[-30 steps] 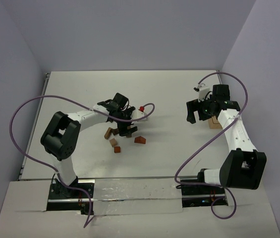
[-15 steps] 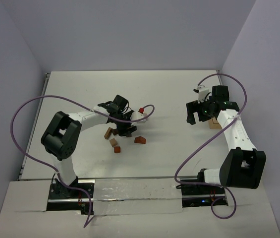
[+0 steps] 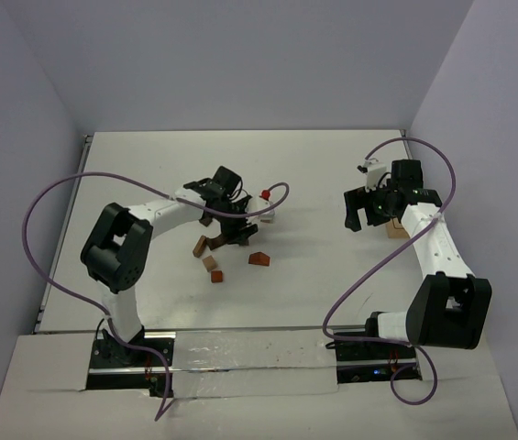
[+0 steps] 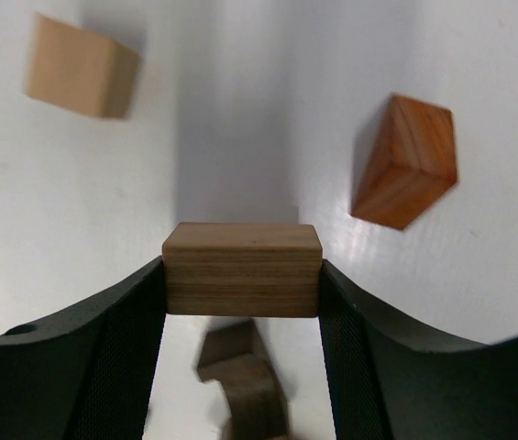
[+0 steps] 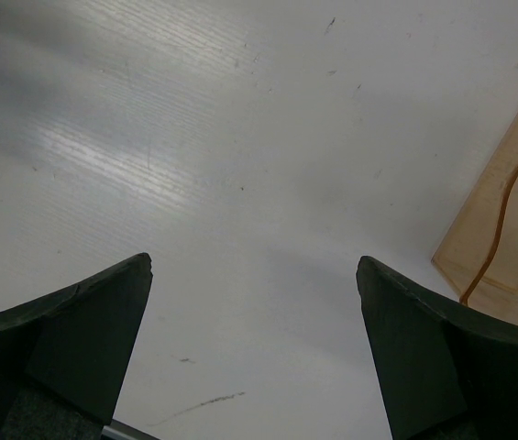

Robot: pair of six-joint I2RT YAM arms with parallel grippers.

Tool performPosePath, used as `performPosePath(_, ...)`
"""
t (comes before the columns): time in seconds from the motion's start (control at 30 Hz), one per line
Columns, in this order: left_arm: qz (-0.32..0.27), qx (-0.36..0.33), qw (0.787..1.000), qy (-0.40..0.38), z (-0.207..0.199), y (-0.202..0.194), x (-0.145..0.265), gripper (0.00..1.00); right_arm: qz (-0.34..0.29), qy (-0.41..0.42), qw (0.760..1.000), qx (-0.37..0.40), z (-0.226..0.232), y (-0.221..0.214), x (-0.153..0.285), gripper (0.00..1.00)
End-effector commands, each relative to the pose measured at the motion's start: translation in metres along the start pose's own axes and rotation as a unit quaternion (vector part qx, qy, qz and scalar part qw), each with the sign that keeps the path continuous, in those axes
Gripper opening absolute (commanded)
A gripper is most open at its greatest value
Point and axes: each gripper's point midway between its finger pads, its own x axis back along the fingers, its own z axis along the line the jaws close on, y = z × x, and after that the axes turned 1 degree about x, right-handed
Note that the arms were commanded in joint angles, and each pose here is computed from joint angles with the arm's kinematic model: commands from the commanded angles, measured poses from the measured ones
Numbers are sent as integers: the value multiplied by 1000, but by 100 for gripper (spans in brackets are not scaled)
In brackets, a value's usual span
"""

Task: Build the wood block tower

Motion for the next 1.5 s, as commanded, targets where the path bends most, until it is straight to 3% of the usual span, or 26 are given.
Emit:
performPosePath(0.0,-23,-20,999,-11,19,21,-2,38,-22,1,1000,3,1,10,4,100)
performPosePath(0.53,-1,-25,999,-28,32,-3,-16,43,-19,9,1000,1,3,10,1,100)
performPosePath(0.83,-1,-23,1000,-19,37,-1,-16,69,-21,11,1000,1,4,12,3,100)
performPosePath(0.93,-7,-23,1000,-8,42,6,-10,86,-24,13,1000,1,7,15,6,100)
performPosePath(0.97,-10,-23,1000,-5,43,10,-6,93,-25,13,1000,1,7,18,7,100)
performPosePath(1.07,-33,-23,999,11,52,32,16,99,-33,13,999,3,9,25,11,100)
performPosePath(1.3,-124,-35,991,47,51,95,116,98,-62,36,997,30,37,55,10,100)
performPosePath(1.4,-142,-30,988,56,39,92,141,95,-64,58,994,61,57,67,-2,98)
performPosePath(1.47,-136,-8,989,61,26,66,146,92,-58,71,993,76,69,78,-16,90)
